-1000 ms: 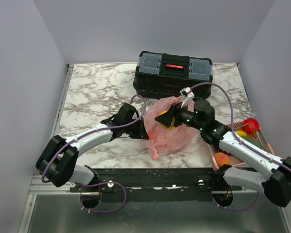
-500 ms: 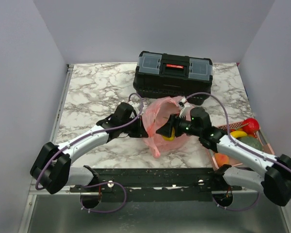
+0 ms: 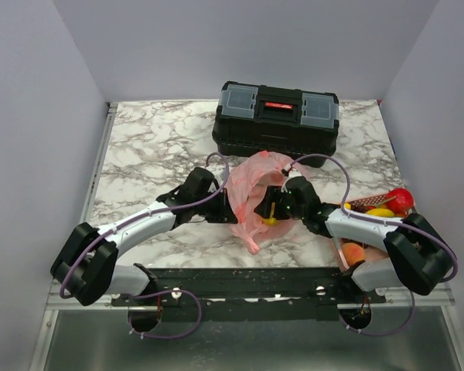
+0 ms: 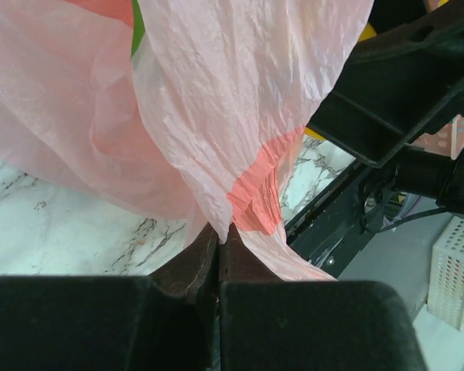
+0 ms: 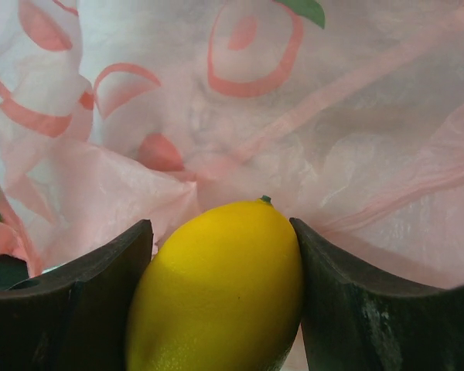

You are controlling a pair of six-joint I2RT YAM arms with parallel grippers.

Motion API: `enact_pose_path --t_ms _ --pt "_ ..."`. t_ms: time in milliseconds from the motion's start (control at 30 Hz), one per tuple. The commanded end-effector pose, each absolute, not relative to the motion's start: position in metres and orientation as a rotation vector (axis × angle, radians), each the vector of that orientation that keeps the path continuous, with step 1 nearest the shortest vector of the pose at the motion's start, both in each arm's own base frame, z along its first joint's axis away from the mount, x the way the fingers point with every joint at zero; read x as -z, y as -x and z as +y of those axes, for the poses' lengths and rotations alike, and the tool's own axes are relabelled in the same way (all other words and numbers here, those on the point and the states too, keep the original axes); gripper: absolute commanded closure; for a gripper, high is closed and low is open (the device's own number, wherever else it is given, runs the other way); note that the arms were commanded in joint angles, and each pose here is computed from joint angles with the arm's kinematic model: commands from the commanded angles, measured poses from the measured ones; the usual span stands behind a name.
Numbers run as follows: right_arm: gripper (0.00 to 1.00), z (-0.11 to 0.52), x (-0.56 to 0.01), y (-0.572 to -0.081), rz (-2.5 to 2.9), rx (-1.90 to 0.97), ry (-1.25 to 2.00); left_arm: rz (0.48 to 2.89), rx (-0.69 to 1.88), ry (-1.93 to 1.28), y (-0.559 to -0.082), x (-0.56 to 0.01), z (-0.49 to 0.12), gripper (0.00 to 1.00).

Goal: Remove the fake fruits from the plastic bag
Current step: Take out the fake fruit from the plastic bag.

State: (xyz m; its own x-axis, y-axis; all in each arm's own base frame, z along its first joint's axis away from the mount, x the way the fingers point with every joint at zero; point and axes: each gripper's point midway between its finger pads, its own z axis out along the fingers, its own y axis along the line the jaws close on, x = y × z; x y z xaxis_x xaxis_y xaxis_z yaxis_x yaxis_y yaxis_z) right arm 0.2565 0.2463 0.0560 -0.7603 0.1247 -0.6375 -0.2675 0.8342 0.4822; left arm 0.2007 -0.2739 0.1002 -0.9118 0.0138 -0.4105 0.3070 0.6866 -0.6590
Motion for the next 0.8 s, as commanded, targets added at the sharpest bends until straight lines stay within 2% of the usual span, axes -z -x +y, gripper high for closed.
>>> enact_pose_path --t_ms 0,267,433,600,733,767 --pt "0.79 0.268 -0.088 -0.269 2.238 -0.823 0.132 2.536 1.122 -0.257 -0.196 -0.095 -0.279 1.00" --pt "0.79 0.295 -0.156 -0.205 2.182 -1.274 0.253 2.521 1.074 -0.261 -0.209 -0.100 -0.282 1.00" --pt "0.83 0.294 -0.208 -0.179 2.094 -1.406 0.349 2.495 1.030 -0.261 -0.219 -0.111 -0.281 1.00" --pt "0.89 0.234 -0.246 -0.219 1.997 -0.965 0.127 2.483 0.966 -0.260 -0.223 -0.115 -0.273 0.98" --pt "0.96 0.180 -0.251 -0.243 1.953 -0.644 -0.058 2.481 0.952 -0.269 -0.221 -0.118 -0.269 0.84" --pt "0.97 0.169 -0.249 -0.246 1.951 -0.579 -0.094 2.478 0.954 -0.270 -0.219 -0.120 -0.268 0.77"
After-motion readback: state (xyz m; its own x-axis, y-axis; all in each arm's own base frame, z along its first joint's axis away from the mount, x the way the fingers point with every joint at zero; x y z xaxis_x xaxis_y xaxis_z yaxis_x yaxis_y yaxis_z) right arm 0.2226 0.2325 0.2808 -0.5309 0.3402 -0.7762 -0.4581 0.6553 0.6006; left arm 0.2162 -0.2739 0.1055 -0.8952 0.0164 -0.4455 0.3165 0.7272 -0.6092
